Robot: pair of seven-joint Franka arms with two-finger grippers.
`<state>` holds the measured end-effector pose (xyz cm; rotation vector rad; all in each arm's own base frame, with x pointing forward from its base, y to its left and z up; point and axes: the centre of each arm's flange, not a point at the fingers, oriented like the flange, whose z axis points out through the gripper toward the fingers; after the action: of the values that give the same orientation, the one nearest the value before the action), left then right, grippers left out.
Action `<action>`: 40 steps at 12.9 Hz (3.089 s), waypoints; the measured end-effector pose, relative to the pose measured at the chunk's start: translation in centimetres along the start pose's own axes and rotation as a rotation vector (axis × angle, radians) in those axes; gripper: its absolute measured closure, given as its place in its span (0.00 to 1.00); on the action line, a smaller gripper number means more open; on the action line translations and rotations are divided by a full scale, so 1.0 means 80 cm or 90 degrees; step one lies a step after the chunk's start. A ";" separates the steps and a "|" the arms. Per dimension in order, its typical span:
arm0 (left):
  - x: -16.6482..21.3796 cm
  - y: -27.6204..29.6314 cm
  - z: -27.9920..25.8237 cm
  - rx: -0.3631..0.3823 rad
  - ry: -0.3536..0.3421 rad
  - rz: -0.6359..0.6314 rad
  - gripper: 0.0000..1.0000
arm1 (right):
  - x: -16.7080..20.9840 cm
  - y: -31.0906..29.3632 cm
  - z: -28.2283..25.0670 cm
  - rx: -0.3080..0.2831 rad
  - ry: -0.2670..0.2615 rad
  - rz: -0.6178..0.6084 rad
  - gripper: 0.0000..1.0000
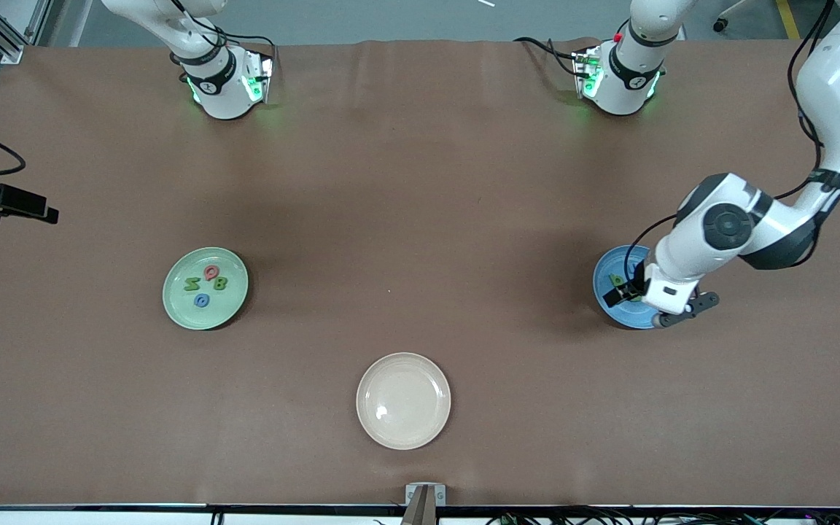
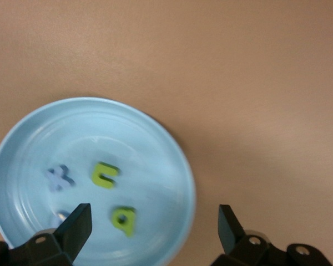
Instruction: Sort upper and lower case letters into plates
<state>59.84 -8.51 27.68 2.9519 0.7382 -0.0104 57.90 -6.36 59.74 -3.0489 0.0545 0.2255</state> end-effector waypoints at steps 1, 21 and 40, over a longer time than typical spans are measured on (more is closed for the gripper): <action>0.011 -0.001 -0.016 -0.010 -0.011 -0.026 0.00 | -0.007 -0.001 -0.003 -0.003 0.002 -0.002 0.00; 0.041 0.046 -0.153 -0.012 -0.064 0.112 0.00 | -0.082 -0.023 -0.036 -0.008 0.042 -0.023 0.00; 0.000 -0.089 -0.374 0.023 0.038 0.216 0.00 | -0.081 -0.027 -0.042 -0.038 0.059 -0.029 0.00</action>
<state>56.01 0.65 56.75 3.0820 0.2357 0.0898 52.06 -4.29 64.16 -3.1142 -0.0162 0.0837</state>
